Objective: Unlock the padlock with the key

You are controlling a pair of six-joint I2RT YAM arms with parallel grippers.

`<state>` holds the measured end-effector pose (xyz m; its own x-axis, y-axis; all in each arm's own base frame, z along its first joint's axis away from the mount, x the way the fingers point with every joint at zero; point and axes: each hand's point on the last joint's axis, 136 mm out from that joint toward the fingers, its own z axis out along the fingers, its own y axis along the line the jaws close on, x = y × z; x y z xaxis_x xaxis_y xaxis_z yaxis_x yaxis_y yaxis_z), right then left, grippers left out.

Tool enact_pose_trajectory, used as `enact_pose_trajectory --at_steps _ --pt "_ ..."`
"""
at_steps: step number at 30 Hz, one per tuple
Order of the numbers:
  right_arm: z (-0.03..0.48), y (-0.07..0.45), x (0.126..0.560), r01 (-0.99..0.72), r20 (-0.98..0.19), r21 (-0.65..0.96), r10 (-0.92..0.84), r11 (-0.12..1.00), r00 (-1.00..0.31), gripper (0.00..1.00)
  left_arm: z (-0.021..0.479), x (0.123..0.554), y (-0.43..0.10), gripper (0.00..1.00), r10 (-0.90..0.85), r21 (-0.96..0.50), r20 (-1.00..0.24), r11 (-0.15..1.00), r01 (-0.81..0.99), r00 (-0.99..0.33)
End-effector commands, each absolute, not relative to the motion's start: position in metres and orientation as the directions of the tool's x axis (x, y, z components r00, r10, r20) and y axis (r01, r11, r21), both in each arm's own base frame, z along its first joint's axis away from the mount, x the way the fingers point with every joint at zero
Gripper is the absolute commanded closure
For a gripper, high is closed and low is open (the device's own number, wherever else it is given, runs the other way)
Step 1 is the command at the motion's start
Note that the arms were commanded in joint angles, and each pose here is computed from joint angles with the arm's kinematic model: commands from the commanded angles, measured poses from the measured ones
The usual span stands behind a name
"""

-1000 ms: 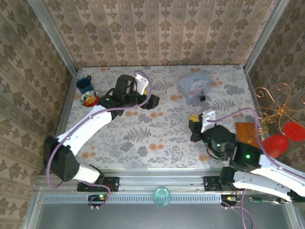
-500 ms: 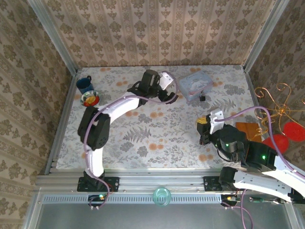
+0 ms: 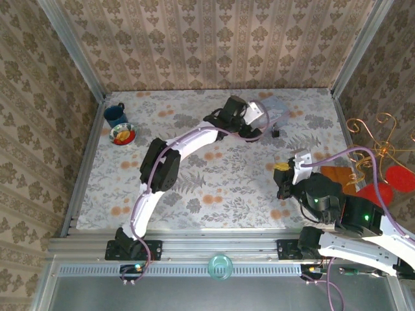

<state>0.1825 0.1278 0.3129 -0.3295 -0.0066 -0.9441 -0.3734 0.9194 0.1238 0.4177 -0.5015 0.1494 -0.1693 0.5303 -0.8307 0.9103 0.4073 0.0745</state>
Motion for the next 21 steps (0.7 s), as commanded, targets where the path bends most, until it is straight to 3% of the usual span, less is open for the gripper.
enact_pose_trajectory --at_steps 1,6,10,21 --pt "0.315 0.118 0.185 -0.324 -0.948 0.142 0.034 0.935 -0.317 1.00 0.161 0.388 -0.522 0.17 0.502 -0.042 -0.818 0.432 0.901 -0.279" --pt "0.322 0.115 0.185 -0.312 -0.951 0.172 0.075 0.934 -0.301 1.00 0.142 0.367 -0.546 0.31 0.367 -0.366 -0.711 0.536 0.761 -0.600" --pt "0.325 0.113 0.184 -0.312 -0.949 0.209 0.115 0.927 -0.294 1.00 0.106 0.375 -0.552 0.32 0.243 -0.501 -0.571 0.653 0.568 -0.784" --pt "0.312 0.119 0.183 -0.316 -0.934 0.253 0.146 0.915 -0.325 1.00 0.065 0.399 -0.559 0.35 0.058 -0.514 -0.521 0.775 0.368 -0.852"
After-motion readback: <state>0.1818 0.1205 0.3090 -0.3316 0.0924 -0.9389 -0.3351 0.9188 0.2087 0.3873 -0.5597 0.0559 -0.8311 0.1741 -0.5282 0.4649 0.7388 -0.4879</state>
